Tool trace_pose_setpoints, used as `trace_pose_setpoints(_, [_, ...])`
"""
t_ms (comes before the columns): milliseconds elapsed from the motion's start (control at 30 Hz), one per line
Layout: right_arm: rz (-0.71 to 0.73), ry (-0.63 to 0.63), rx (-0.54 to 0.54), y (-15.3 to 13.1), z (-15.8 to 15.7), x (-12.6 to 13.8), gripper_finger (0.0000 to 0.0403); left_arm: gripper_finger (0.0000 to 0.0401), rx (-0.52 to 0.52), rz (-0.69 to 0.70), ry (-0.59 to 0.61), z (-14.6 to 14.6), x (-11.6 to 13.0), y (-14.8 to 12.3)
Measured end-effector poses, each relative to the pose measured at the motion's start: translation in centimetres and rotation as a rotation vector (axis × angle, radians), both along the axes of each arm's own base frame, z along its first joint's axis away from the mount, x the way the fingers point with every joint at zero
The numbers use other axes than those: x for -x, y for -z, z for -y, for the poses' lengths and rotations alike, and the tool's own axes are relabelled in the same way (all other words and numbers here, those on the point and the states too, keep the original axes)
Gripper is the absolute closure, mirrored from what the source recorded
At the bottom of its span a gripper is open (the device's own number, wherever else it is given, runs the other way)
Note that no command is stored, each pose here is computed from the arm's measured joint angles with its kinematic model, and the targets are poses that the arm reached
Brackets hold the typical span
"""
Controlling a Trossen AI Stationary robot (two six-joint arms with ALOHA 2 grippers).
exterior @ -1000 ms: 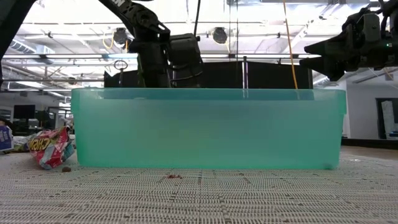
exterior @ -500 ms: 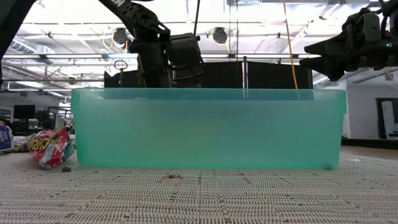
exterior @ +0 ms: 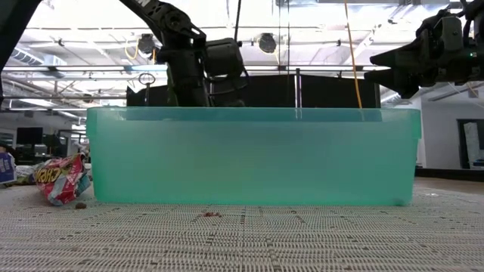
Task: Pick and place Granola Bars by type
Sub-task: Put the yellow granola bar into the yellow bin
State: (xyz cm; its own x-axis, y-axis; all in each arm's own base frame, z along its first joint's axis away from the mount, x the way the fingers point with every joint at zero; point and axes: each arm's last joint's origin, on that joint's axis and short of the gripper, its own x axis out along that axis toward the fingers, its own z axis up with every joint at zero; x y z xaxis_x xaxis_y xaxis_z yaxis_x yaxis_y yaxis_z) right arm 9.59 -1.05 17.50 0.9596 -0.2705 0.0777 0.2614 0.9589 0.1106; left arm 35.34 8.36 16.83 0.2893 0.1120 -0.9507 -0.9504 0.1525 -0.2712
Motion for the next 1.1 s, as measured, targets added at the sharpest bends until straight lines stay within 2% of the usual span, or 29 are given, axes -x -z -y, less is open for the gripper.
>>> trace_pose_setpoints(267, [0.000, 0.000, 0.000, 0.0, 0.0, 0.0, 0.0124, 0.0133, -0.140, 0.068, 0.004, -0.4, 0.8, -3.3])
trace_pose_setpoints(567, [0.000, 0.000, 0.000, 0.0, 0.0, 0.0, 0.0124, 0.0130, -0.385, 0.168, 0.027, 1.1, 2.9, -9.2])
trace_pose_setpoints(800, [-0.001, 0.000, 0.000, 0.0, 0.0, 0.0, 0.0124, 0.0130, -0.586, 0.213, 0.079, 3.0, 5.6, -13.6])
trace_pose_setpoints(1100, [0.000, 0.000, 0.000, 0.0, 0.0, 0.0, 0.0124, 0.0130, -0.655, 0.226, 0.145, 5.0, 10.1, -17.4])
